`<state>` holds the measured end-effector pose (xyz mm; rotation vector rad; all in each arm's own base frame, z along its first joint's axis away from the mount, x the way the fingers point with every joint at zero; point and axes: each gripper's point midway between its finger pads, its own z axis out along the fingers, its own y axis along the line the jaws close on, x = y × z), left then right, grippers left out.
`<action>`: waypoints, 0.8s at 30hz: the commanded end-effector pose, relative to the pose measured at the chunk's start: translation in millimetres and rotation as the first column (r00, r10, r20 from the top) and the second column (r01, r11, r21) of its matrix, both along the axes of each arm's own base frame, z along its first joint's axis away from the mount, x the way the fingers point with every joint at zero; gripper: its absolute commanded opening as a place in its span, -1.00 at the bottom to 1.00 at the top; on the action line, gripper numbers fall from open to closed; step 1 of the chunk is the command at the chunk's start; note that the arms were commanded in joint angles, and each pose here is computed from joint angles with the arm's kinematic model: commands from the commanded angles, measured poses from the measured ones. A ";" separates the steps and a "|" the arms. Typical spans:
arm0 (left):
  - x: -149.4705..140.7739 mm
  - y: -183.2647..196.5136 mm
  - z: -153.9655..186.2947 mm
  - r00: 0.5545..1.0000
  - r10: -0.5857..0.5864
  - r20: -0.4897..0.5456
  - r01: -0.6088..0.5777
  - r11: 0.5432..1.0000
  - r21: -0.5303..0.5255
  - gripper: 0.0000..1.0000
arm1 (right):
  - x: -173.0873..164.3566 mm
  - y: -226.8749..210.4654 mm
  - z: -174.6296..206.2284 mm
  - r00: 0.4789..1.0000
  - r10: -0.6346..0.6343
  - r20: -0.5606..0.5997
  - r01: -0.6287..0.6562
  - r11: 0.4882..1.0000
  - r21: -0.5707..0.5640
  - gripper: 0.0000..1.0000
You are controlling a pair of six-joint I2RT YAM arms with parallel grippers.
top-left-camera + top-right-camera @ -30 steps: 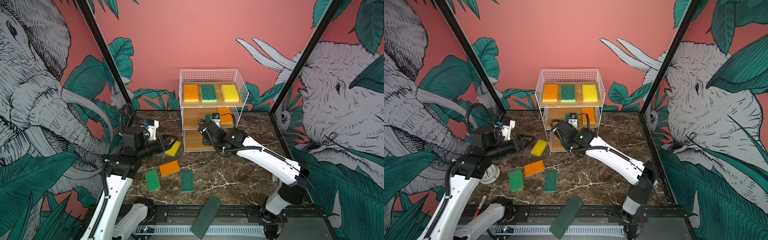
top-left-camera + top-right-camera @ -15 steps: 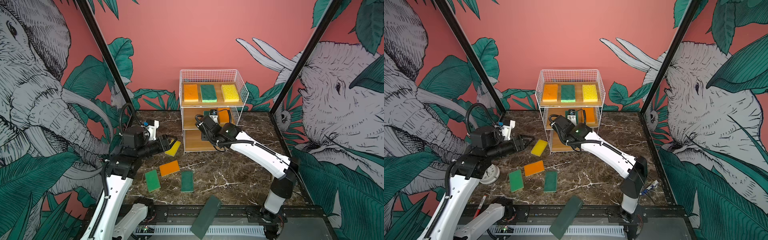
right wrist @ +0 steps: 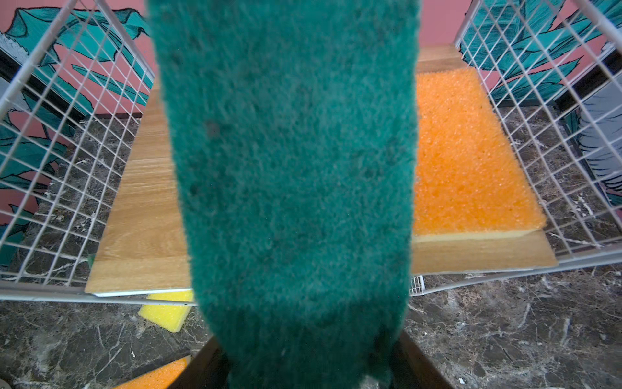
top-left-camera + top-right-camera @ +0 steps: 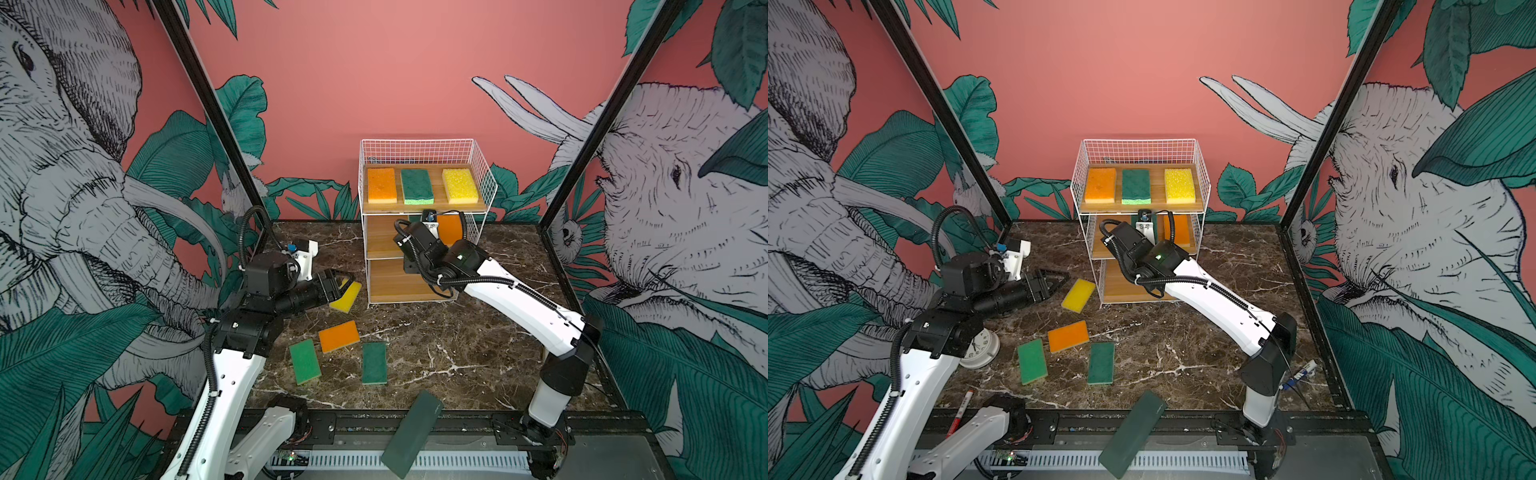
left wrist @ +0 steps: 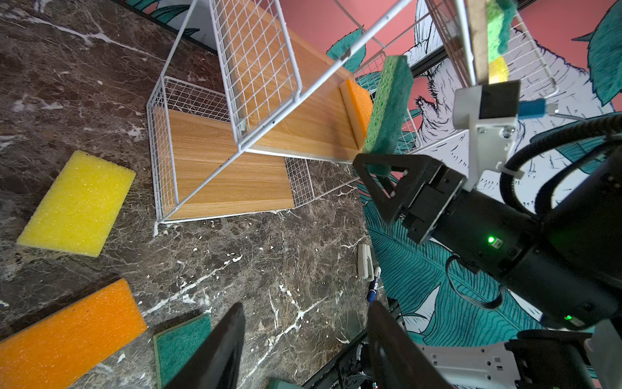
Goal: Arrange cleaning sponges on a shelf
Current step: Place the cleaning sponge at the shelf.
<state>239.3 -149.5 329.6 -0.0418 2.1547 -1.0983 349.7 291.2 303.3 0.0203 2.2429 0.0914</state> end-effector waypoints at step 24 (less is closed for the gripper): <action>-1.6 1.4 8.7 1.000 0.003 0.027 -0.003 1.000 -0.006 0.19 | 26.9 -2.5 -10.9 0.999 -0.037 0.020 0.038 0.999 -0.033 0.28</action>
